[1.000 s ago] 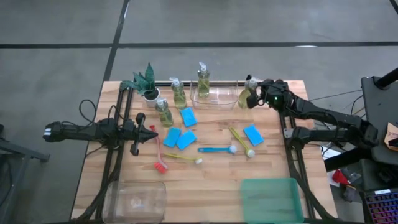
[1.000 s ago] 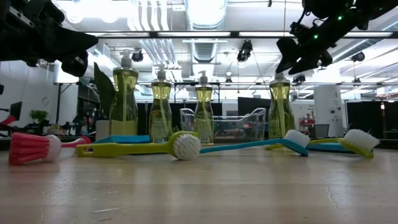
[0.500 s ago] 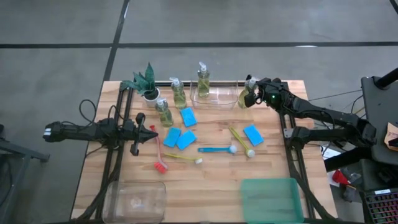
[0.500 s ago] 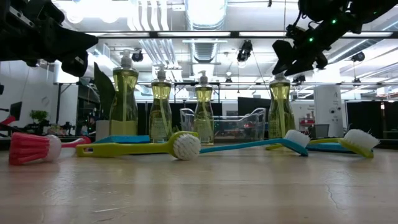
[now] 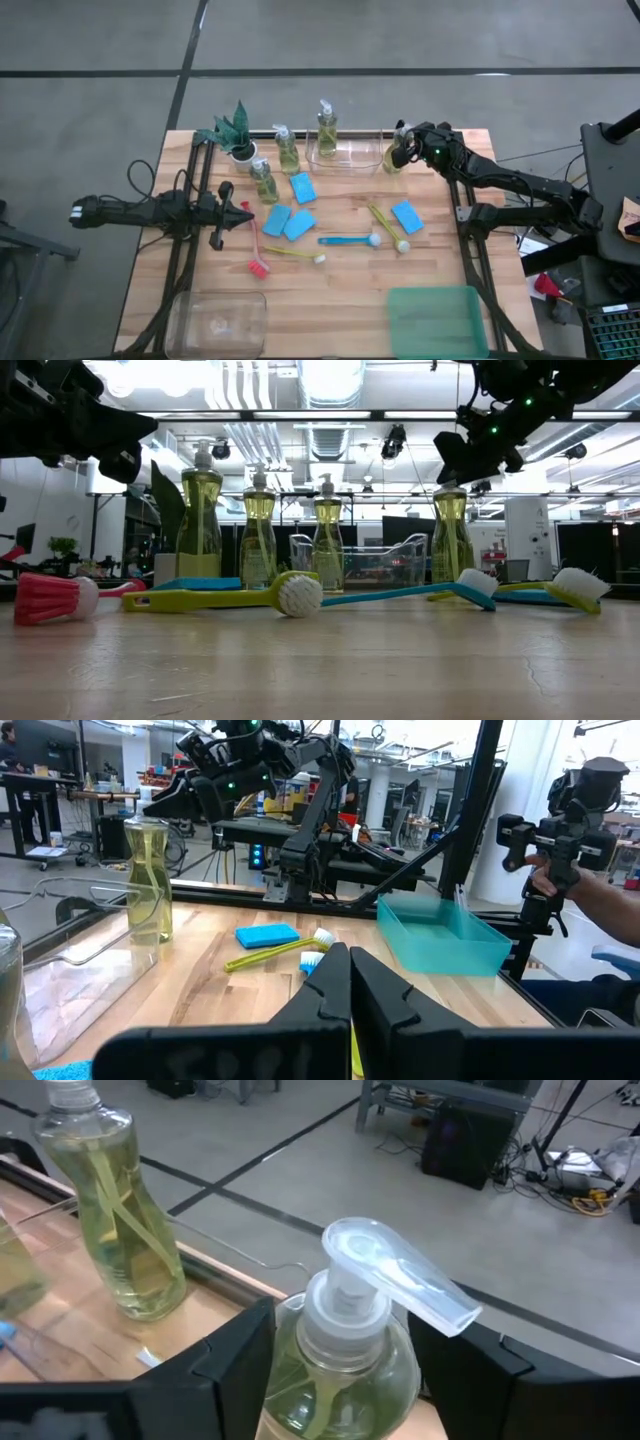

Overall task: Pick & Place Kitchen Sink Supplies
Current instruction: Put the liquid detergent into the top transparent bin

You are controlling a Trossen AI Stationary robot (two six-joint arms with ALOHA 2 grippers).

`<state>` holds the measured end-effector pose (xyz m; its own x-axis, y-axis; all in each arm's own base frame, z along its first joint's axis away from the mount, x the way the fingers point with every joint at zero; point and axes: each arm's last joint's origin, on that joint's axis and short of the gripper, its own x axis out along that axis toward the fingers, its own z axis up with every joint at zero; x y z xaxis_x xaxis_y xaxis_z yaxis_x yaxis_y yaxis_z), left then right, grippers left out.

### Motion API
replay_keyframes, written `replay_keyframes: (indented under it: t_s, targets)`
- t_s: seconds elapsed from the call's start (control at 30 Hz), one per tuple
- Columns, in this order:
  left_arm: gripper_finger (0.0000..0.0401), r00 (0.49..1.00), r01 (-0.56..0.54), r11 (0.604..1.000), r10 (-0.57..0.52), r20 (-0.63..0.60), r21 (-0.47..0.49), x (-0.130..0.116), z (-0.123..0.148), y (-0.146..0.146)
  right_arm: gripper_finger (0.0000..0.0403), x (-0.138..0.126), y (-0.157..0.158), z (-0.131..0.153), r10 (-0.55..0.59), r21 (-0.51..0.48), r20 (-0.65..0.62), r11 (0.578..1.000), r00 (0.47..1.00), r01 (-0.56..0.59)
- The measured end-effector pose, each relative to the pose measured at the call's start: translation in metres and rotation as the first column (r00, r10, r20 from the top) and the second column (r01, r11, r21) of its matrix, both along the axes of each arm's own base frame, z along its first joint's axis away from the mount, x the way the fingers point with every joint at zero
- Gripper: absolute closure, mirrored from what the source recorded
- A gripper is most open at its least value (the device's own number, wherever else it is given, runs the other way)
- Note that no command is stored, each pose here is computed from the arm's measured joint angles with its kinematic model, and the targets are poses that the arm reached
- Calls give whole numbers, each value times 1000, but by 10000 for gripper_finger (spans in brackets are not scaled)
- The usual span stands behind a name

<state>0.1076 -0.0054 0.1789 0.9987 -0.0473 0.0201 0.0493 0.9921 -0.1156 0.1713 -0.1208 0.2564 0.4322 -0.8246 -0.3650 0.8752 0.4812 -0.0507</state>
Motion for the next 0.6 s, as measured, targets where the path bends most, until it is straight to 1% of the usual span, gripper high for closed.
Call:
replay_keyframes:
  t_s: [0.17,0.43,0.47,0.6]
  targets:
    - [401,1000,0,1000,0,0,0,0,0,0,220,0,0,0,15,1,-3,1000,1000,-15]
    - [401,1000,0,1000,0,0,0,0,0,0,300,1,1,0,43,3,-8,999,999,-43]
    - [401,1000,0,1000,0,0,0,0,0,0,305,1,1,0,46,1,-12,999,999,-46]
    - [401,1000,0,1000,0,0,0,0,0,0,305,1,1,0,50,-3,-18,999,999,-50]
